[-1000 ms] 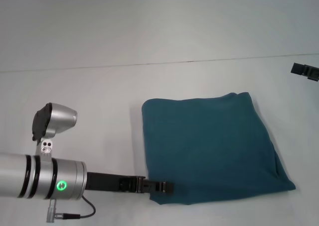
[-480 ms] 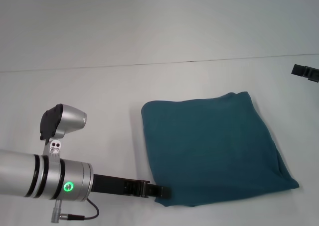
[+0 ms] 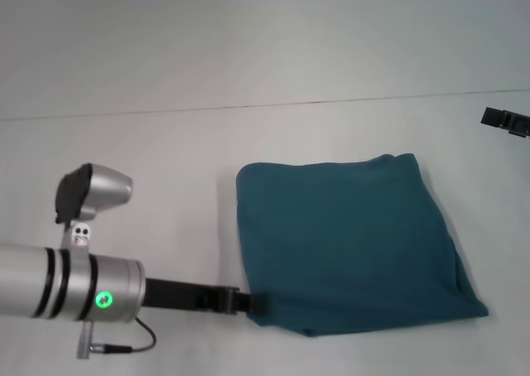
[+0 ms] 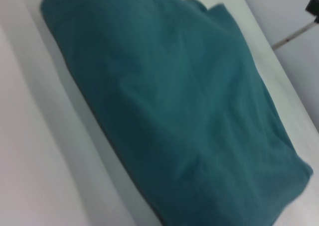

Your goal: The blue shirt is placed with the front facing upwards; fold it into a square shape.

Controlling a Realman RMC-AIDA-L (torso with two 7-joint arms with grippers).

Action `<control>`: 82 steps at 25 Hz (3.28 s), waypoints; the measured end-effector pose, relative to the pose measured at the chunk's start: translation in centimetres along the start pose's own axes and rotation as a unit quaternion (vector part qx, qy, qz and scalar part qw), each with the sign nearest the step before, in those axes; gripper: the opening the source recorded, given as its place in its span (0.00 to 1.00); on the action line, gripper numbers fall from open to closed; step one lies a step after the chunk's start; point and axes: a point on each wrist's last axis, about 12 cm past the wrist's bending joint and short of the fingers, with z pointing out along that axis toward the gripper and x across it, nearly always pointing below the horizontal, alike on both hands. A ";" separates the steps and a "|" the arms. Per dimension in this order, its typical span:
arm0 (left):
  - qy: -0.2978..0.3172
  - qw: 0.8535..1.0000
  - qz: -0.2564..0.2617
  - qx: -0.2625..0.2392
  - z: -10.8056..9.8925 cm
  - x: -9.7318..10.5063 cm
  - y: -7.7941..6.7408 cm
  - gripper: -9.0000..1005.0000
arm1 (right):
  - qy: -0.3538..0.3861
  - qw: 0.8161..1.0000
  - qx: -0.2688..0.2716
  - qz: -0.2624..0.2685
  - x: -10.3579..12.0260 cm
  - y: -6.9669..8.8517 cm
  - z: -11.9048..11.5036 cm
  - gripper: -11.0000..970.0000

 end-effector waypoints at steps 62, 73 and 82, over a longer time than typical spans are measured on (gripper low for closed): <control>0.001 1.000 0.008 -0.015 -0.7 -1.7 0.1 0.92 | 0.006 1.000 -0.008 0.003 0.0 0.5 0.9 0.96; -0.004 0.999 0.015 -0.028 -0.7 -2.0 0.2 0.64 | 0.005 1.000 -0.008 0.006 0.2 0.5 0.8 0.96; -0.016 0.999 0.018 -0.039 -1.0 -2.7 0.4 0.18 | 0.007 1.000 -0.008 0.004 0.3 0.5 0.9 0.96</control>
